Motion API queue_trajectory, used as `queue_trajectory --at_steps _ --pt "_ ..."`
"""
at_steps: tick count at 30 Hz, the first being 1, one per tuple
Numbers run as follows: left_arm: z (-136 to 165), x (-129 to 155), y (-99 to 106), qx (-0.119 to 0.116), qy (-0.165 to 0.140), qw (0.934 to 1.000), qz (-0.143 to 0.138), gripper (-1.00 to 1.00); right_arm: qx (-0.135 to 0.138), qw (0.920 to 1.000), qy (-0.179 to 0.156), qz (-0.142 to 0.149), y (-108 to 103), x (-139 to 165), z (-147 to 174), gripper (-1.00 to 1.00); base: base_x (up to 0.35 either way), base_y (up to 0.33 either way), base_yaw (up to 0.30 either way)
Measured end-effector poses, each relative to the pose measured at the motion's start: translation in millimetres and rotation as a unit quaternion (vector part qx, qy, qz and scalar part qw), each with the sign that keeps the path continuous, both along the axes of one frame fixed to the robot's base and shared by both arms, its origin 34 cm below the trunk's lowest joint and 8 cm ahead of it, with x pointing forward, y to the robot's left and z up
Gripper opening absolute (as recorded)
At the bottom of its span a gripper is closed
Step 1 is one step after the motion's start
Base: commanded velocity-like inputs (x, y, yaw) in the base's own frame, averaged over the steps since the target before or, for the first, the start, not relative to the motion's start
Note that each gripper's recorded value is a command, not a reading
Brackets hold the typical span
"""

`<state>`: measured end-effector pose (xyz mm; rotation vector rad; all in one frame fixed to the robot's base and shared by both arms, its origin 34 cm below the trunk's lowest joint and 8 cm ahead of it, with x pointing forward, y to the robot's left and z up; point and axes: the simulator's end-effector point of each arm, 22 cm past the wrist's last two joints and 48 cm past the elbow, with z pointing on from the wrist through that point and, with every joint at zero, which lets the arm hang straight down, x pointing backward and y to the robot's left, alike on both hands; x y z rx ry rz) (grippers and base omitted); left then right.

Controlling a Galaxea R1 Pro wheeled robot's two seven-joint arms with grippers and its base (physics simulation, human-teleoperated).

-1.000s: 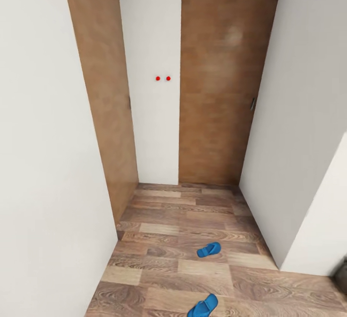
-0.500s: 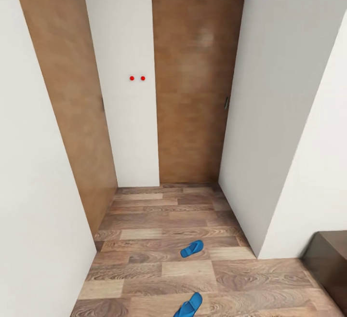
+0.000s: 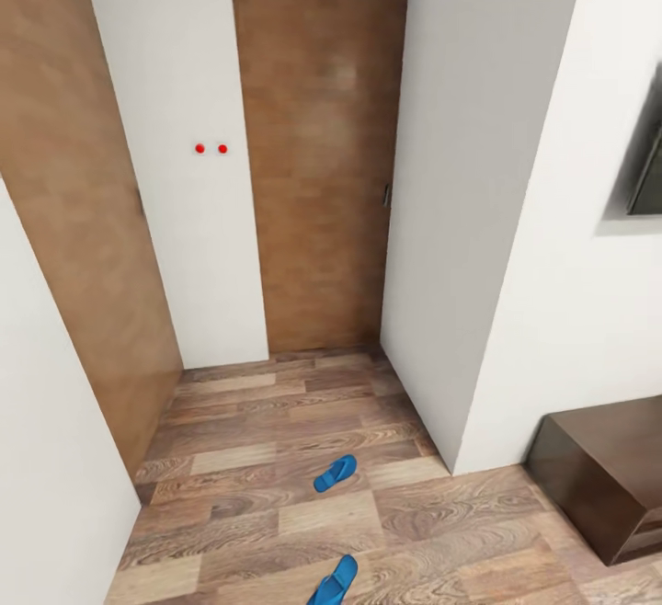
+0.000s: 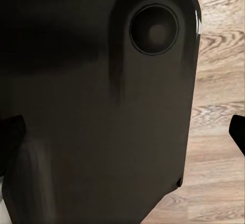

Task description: In the bedroom, move the book from the bed onto either nightstand, and place the two sandals side by side next to the bed.

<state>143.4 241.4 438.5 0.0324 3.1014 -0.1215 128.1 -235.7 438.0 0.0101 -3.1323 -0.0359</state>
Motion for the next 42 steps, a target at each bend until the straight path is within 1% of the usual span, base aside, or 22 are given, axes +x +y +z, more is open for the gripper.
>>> queue_trajectory --at_steps 6,20,42 --pt "0 -1 0 0.000 0.001 1.0000 0.000 1.00 0.000 1.0000 0.000 0.000 0 0 0 1.00 0.106 0.083 -0.178" --pt "0 -2 0 0.000 0.002 1.0000 0.000 1.00 0.000 1.0000 0.001 0.000 0 0 0 1.00 0.185 0.147 -0.079" --pt "0 -11 0 0.000 0.014 0.9999 0.001 1.00 0.000 0.9999 0.013 0.000 0 -10 0 1.00 0.056 0.043 -0.204"
